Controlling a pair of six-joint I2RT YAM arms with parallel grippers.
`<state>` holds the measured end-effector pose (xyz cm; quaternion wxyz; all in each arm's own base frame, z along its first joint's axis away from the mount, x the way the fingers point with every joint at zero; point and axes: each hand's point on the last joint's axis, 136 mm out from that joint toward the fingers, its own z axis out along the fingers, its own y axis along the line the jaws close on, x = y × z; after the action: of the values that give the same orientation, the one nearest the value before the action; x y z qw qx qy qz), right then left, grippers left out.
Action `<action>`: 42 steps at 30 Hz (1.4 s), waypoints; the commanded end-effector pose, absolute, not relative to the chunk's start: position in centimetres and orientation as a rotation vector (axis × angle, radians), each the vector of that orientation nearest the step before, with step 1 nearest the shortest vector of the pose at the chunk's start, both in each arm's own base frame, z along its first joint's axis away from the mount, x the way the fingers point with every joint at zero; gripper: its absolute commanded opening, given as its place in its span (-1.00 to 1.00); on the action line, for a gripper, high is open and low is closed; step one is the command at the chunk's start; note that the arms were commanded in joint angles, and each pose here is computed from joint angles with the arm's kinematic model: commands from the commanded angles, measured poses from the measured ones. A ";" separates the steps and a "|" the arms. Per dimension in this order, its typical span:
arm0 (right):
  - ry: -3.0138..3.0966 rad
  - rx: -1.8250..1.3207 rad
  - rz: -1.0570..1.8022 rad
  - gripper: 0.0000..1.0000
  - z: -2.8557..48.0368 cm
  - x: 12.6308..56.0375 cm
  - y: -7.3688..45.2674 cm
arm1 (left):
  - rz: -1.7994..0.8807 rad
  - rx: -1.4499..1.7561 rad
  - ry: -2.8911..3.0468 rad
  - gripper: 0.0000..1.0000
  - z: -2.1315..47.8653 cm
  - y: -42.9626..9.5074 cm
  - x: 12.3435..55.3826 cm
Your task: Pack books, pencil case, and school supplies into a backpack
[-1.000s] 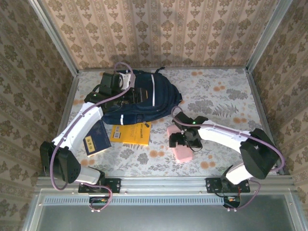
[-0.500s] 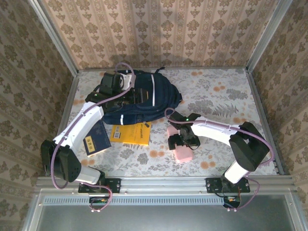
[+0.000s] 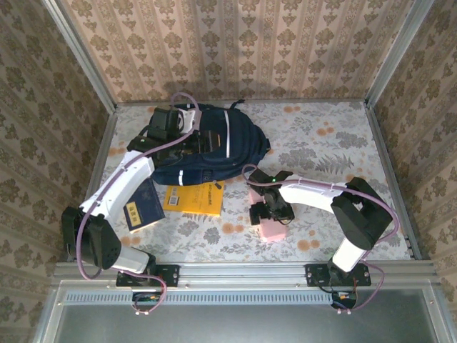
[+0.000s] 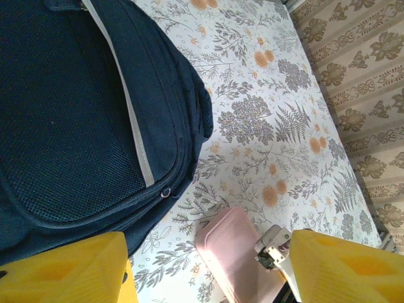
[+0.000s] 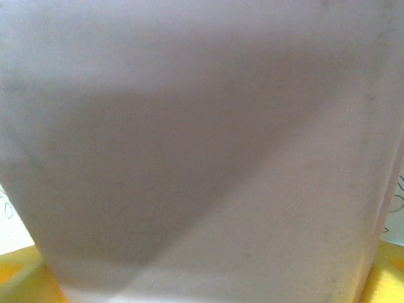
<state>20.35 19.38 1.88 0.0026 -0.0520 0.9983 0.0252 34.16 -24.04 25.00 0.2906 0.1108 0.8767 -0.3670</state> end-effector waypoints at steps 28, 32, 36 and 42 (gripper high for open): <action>2.613 -0.299 0.641 0.70 16.6 22.8 23.0 | -1.466 0.450 2.553 0.75 19.3 -36.2 26.5; 2.591 -0.294 0.662 0.70 17.2 22.7 22.9 | -1.531 0.419 2.545 0.32 18.9 -36.8 26.4; 2.587 -0.277 0.662 0.71 17.1 22.7 22.6 | -1.591 0.405 2.511 -0.04 19.8 -37.4 26.4; 2.594 -0.193 0.605 0.90 16.6 23.1 21.0 | -1.615 0.407 2.460 -0.17 21.8 -37.5 26.6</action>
<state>22.40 21.70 15.78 0.2068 -0.0882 0.9496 0.2186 26.64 -37.32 20.47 0.0789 0.1357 0.8347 -0.5278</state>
